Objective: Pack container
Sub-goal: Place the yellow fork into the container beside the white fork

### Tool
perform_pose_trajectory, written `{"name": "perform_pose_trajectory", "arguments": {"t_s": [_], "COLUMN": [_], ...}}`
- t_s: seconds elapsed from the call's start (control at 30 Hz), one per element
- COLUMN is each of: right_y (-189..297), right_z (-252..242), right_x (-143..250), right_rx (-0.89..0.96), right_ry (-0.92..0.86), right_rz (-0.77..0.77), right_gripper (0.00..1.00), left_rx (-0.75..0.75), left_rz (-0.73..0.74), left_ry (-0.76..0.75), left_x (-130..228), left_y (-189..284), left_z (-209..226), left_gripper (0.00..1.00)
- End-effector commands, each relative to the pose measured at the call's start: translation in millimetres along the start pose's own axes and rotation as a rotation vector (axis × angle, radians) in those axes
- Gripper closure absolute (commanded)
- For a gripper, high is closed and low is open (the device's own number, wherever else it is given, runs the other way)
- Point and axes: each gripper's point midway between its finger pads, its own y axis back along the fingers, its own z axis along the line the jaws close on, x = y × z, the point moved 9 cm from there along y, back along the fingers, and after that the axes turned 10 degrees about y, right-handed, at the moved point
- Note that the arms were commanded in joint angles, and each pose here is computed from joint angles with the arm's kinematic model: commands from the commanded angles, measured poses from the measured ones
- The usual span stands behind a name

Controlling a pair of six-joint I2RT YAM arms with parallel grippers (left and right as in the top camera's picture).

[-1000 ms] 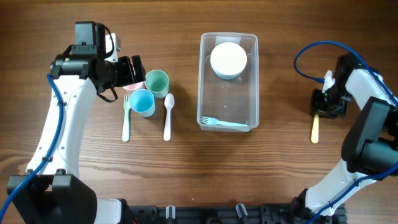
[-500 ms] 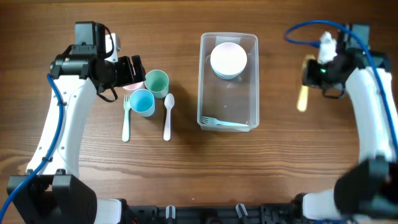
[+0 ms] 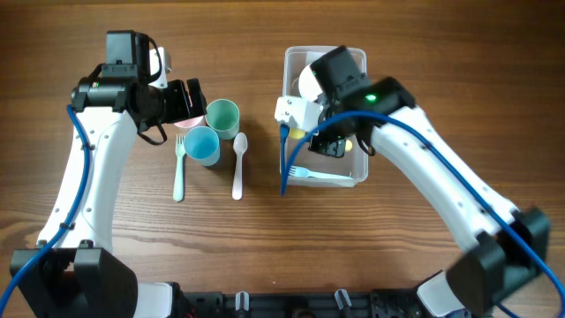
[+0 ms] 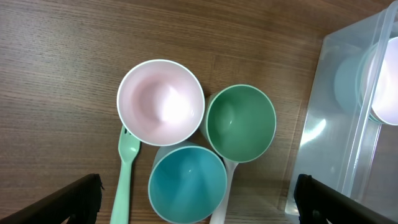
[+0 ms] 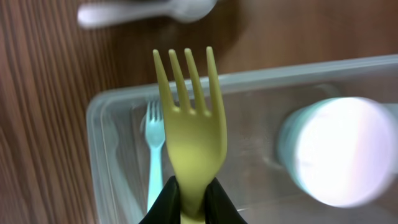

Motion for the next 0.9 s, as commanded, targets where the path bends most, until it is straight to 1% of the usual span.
{"name": "perform_pose_trajectory", "arguments": {"t_s": [0.0,0.13,0.27,0.3,0.33,0.37,0.4,0.43,0.47,0.5,0.53,0.6,0.67,0.7,0.77,0.87], "right_y": [-44,-85,-99,-97,-89,-77,-64,-41,-21,21,52,110,158,172,194,194], "right_z": [1,4,8,4,-5,-10,-13,-17,-19,-22,-26,-30,-29,-28,-23,-16], "right_x": [15,25,31,29,27,23,18,11,6,-1,0,20,63,82,134,179], "right_rx": [-0.117,-0.224,-0.277,-0.243,-0.151,-0.112,-0.081,-0.02,0.031,0.146,0.23,0.382,0.507,0.545,0.616,0.6], "right_ry": [0.023,0.002,-0.008,-0.032,-0.133,-0.163,-0.163,-0.179,-0.193,-0.269,-0.378,-0.653,-0.975,-1.099,-1.396,-1.614], "right_rz": [0.117,0.175,0.205,0.207,0.235,0.222,0.201,0.162,0.127,0.044,-0.023,-0.152,-0.24,-0.265,-0.285,-0.239], "right_gripper": [0.96,0.96,0.95,0.85,0.74,0.73,0.62,0.54,0.5,0.0,0.0,0.0,0.0,0.0,0.0,0.0], "left_rx": [-0.001,-0.002,-0.002,-0.002,-0.001,-0.002,-0.002,-0.002,-0.002,-0.001,-0.002,-0.002,-0.002,-0.001,-0.002,-0.001], "left_rz": [-0.016,-0.016,-0.016,-0.015,-0.016,-0.016,-0.016,-0.016,-0.016,-0.016,-0.015,-0.015,-0.016,-0.016,-0.016,-0.016], "left_ry": [-0.013,-0.013,-0.013,-0.013,-0.013,-0.013,-0.013,-0.013,-0.013,-0.013,-0.013,-0.013,-0.013,-0.013,-0.013,-0.012], "left_x": [-5,-5,-5,-5,-5,-5,-5,-5,-5,-5,-5,-5,-5,-5,-5,-5], "left_y": [2,2,2,2,2,2,2,2,2,2,2,2,2,2,2,2], "left_z": [0,0,0,0,0,0,0,0,0,0,0,0,0,0,0,0], "left_gripper": [0.0,0.0,0.0,0.0,0.0,0.0,0.0,0.0,0.0,0.0,0.0,0.0,0.0,0.0,0.0,0.0]}}
